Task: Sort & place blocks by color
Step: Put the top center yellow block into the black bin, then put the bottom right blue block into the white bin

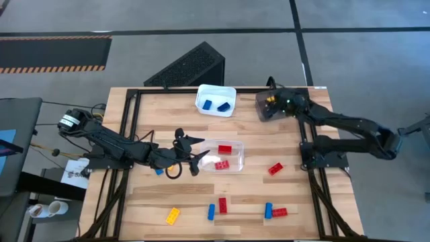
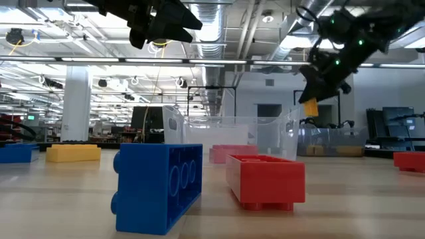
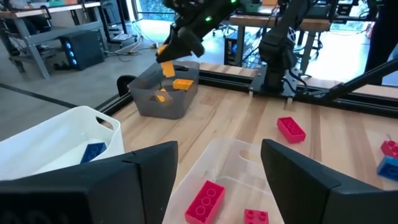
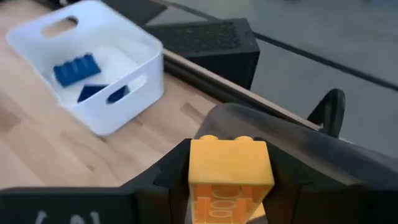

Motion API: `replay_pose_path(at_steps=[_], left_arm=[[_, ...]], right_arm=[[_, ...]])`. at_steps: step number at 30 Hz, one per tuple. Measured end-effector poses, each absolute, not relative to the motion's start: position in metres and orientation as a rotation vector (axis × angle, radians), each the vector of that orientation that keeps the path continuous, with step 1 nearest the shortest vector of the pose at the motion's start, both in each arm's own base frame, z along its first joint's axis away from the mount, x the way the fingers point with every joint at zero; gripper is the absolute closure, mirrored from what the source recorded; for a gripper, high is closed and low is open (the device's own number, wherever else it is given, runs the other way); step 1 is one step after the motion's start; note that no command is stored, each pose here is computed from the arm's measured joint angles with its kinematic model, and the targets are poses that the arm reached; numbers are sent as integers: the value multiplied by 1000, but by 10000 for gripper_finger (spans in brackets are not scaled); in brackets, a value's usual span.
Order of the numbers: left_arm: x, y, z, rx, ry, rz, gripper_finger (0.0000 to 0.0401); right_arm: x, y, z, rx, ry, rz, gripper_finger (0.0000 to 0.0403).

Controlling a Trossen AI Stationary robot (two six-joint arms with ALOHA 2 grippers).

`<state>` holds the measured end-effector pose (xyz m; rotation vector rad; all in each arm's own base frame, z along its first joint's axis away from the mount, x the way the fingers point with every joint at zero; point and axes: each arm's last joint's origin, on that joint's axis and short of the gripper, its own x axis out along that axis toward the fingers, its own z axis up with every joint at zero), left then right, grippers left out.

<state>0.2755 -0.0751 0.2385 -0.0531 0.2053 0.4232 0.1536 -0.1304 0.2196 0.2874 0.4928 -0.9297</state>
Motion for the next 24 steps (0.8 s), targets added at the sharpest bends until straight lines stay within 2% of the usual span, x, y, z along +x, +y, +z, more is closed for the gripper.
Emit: replay_pose_path(at_steps=[5, 8, 18, 21, 24], left_arm=[[275, -75, 238, -53, 205, 423, 184], [276, -75, 238, -53, 206, 424, 184], [276, -75, 238, -60, 206, 425, 184], [276, -74, 238, -57, 210, 426, 184], [275, -74, 238, -46, 213, 428, 184]], right_arm=[[135, -146, 203, 373, 409, -942, 252], [128, -150, 199, 405, 405, -985, 248], [121, -152, 192, 444, 417, -1036, 148], [122, -152, 193, 456, 408, -1020, 135], [126, -149, 202, 466, 370, -909, 133]])
